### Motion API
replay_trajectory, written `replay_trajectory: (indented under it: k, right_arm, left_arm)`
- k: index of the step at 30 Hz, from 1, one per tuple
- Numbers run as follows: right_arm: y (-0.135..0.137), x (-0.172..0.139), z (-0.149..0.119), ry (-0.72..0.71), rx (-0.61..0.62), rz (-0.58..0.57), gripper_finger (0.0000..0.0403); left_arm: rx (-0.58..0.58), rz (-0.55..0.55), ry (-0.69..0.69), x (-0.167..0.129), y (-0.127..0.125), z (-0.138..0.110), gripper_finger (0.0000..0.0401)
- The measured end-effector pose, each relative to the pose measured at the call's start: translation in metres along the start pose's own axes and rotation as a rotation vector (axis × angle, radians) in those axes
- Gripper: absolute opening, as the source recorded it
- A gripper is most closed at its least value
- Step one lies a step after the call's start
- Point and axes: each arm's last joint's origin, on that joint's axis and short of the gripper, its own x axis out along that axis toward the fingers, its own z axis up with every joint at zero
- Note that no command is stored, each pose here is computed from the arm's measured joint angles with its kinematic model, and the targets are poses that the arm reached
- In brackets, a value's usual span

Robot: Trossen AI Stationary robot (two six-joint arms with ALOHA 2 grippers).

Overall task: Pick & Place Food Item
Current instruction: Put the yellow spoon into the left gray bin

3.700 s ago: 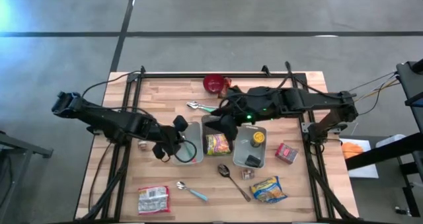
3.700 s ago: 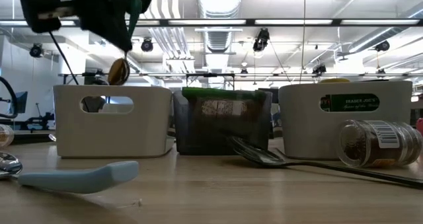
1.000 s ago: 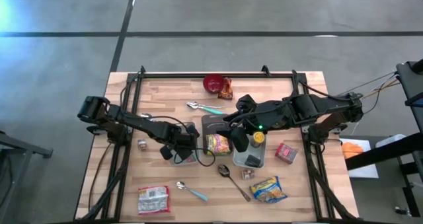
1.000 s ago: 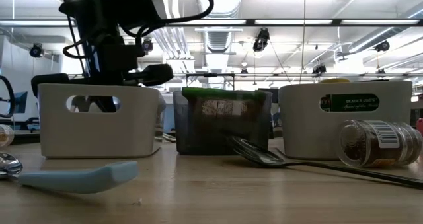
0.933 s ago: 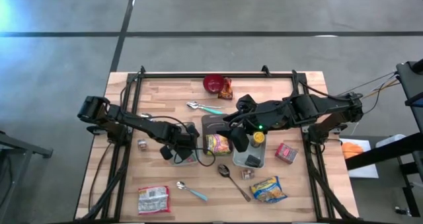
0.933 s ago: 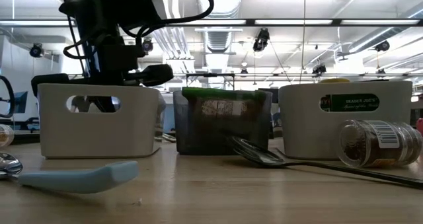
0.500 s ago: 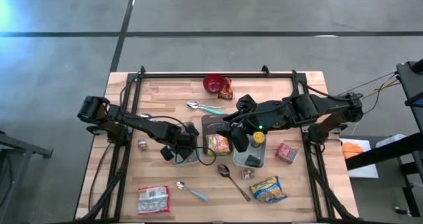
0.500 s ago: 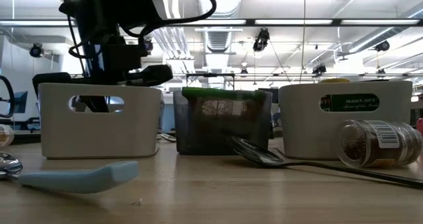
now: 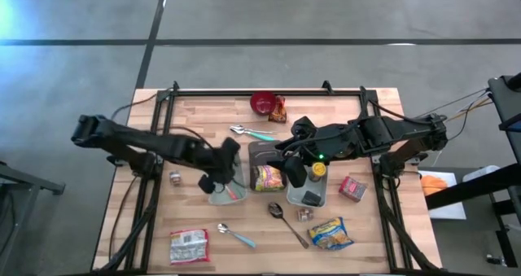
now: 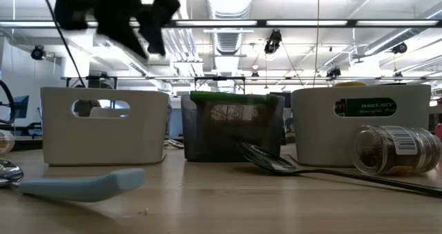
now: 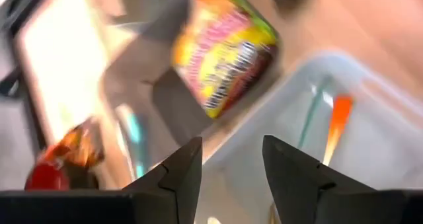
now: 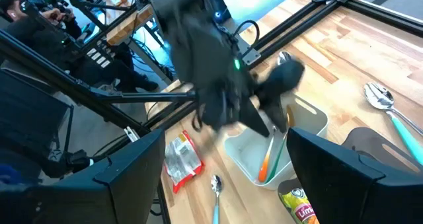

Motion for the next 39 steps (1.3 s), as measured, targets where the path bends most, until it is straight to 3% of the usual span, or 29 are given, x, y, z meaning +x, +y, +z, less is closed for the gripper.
replay_trajectory:
  k: [4, 9, 13, 19, 23, 29, 32, 39]
  right_arm:
    - [0.000, -0.001, 0.000, -0.003, -0.004, 0.003, 0.0312]
    - [0.000, -0.002, 0.001, -0.007, -0.013, 0.006, 0.0312]
    - [0.000, -0.002, 0.001, -0.006, -0.020, 0.005, 0.0312]
    - [0.000, -0.002, 0.001, -0.008, -0.028, 0.006, 0.0312]
    - [0.001, -0.003, 0.000, -0.005, -0.031, 0.009, 0.0312]
    - [0.005, -0.005, -0.004, 0.003, -0.040, 0.021, 0.0312]
    - [0.007, -0.006, -0.006, 0.008, -0.045, 0.028, 0.0312]
    - [0.009, -0.007, -0.008, 0.012, -0.053, 0.035, 0.0312]
  left_arm:
    - [-0.262, 0.057, -0.001, -0.030, 0.016, -0.015, 0.0161]
    - [-0.455, 0.171, 0.199, -0.048, 0.023, -0.047, 0.0161]
    - [-0.584, 0.170, 0.356, -0.049, 0.021, -0.065, 0.0161]
    - [-0.728, 0.171, 0.465, -0.035, 0.016, -0.082, 0.0161]
    - [-0.715, 0.137, 0.514, -0.023, 0.007, -0.094, 0.0161]
    - [-0.533, -0.086, 0.483, 0.004, -0.015, -0.110, 0.0161]
    - [-0.474, -0.120, 0.506, 0.013, -0.019, -0.115, 0.0161]
    - [-0.488, -0.122, 0.528, 0.027, -0.014, -0.109, 0.0161]
